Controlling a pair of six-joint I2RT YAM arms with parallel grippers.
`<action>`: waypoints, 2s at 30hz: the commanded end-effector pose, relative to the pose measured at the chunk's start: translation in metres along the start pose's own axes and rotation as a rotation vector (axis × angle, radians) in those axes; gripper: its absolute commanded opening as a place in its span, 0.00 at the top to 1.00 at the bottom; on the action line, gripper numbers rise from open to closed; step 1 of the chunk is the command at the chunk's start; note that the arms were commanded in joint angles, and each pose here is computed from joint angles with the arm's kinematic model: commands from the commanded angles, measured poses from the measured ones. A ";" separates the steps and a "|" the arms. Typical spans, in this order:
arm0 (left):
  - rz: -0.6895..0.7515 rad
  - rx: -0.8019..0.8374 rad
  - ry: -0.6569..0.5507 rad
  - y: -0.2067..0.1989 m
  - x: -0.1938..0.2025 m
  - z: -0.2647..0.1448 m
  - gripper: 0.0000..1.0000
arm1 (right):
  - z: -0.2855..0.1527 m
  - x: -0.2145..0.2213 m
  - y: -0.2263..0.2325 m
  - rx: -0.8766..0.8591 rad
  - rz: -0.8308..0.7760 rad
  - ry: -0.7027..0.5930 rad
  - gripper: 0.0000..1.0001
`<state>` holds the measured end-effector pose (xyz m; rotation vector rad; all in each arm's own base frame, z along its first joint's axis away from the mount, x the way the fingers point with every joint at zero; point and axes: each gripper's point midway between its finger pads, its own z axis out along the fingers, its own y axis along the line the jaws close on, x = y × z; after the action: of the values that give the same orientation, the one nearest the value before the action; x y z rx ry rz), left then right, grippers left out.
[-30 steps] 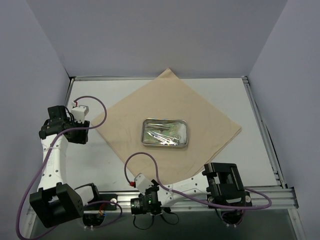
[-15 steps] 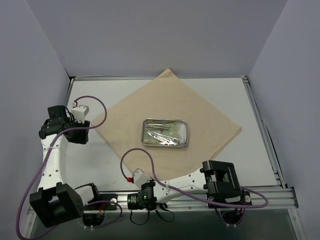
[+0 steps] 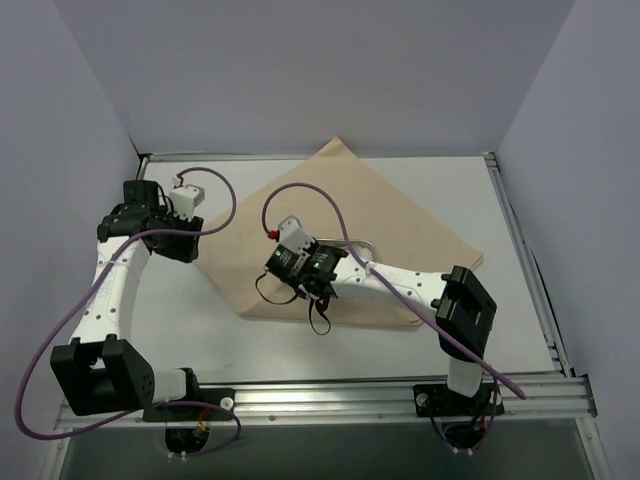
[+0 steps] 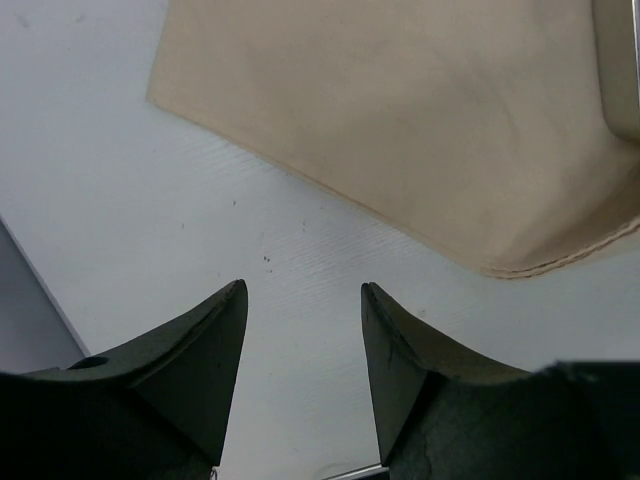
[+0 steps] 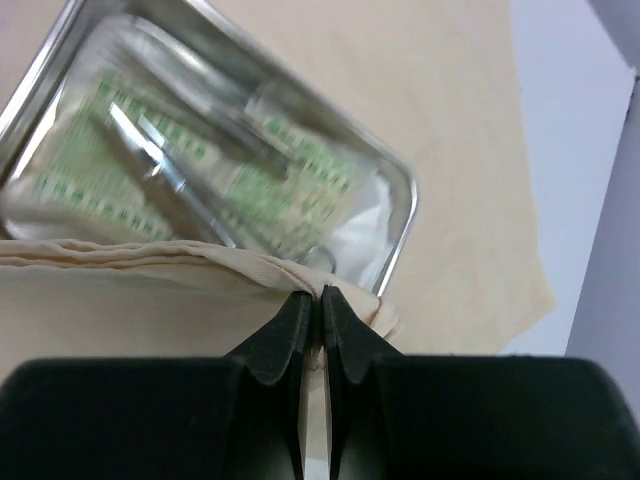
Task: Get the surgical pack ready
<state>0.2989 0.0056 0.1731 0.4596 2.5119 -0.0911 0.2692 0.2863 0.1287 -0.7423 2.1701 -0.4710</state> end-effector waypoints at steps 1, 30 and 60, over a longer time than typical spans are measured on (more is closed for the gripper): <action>0.021 -0.011 -0.109 -0.001 -0.051 0.000 0.42 | -0.002 -0.054 -0.046 0.052 0.001 -0.113 1.00; 0.128 0.118 -0.056 -0.067 -0.113 0.109 0.43 | 0.224 -0.083 -0.043 -0.166 0.104 -0.089 1.00; 0.333 0.192 -0.114 -0.146 -0.178 0.083 0.62 | 0.168 -0.107 -0.103 -0.717 0.573 -0.224 0.97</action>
<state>0.4209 -0.1825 0.1906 0.8682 2.3330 -0.2034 0.5026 0.2422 0.1424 -0.4240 2.2039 0.3880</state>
